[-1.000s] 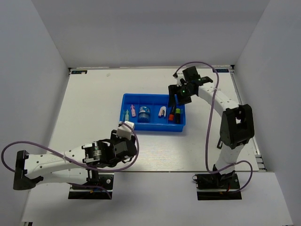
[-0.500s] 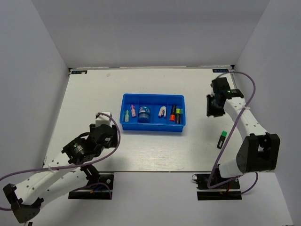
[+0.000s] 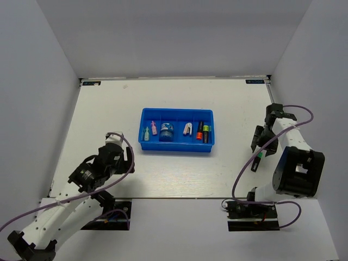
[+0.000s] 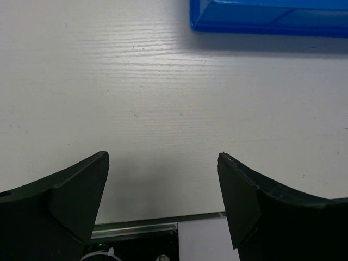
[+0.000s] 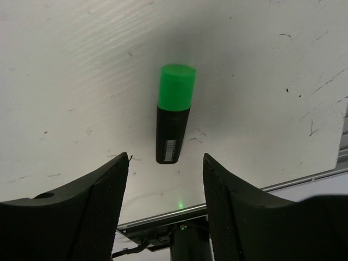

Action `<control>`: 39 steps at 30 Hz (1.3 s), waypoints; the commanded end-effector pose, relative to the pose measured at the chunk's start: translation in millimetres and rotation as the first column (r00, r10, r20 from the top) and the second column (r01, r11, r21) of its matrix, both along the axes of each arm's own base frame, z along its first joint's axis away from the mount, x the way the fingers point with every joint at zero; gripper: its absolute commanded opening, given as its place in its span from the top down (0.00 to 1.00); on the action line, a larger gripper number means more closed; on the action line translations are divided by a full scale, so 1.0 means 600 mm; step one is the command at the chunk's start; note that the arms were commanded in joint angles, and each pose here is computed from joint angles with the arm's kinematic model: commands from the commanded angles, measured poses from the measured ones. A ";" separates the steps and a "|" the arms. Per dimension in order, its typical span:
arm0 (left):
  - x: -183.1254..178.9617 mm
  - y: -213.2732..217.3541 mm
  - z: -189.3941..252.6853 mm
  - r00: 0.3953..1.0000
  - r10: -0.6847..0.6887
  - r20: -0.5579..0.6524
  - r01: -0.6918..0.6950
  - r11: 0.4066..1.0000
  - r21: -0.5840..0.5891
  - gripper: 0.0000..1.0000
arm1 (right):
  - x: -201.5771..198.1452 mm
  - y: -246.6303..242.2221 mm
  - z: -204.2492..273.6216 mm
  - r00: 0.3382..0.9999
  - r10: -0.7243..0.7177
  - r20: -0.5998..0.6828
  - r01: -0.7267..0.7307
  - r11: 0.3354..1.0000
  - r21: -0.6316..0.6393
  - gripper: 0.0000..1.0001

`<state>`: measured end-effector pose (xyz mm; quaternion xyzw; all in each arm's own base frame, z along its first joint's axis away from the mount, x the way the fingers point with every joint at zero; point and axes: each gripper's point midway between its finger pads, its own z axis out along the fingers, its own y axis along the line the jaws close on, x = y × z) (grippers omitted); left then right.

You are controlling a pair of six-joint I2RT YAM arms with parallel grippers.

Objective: Sort the stationery into containers
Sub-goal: Pick up the pen from the center of the board.

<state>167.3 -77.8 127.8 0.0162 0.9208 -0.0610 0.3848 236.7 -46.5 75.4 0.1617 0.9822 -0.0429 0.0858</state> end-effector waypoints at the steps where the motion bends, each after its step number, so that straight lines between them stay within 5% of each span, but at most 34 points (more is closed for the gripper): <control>1: 0.004 -0.024 -0.004 0.998 -0.048 -0.050 0.042 0.993 -0.106 0.08 | -0.005 -0.010 -0.031 0.999 -0.015 -0.045 0.016 1.000 0.017 0.40; 16: 0.009 -0.027 -0.016 0.994 -0.038 -0.103 0.020 0.985 -0.173 0.07 | -0.014 -0.004 -0.122 0.989 0.019 -0.146 -0.008 0.997 0.072 0.42; 20: 0.011 -0.023 -0.020 0.994 -0.027 -0.109 0.010 0.988 -0.156 0.07 | -0.019 -0.008 -0.142 0.988 0.011 -0.155 -0.003 0.999 0.052 0.56; 26: 0.014 -0.017 -0.027 0.993 -0.005 -0.121 -0.012 0.991 -0.135 0.07 | -0.038 0.003 -0.158 0.988 0.019 -0.153 -0.006 0.996 0.086 0.93; 30: 0.013 -0.014 -0.029 0.992 0.001 -0.125 -0.017 0.992 -0.123 0.07 | -0.029 0.050 -0.142 0.992 0.095 -0.088 -0.071 0.967 0.245 1.00; 35: 0.017 -0.016 -0.030 0.993 -0.004 -0.119 -0.012 0.992 -0.129 0.07 | 0.042 0.143 -0.054 0.968 0.203 0.146 -0.249 0.841 0.481 1.00; 39: 0.021 -0.018 -0.030 0.994 -0.006 -0.108 -0.008 0.991 -0.133 0.07 | 0.112 0.197 0.039 0.895 0.284 0.343 -0.430 0.750 0.503 1.00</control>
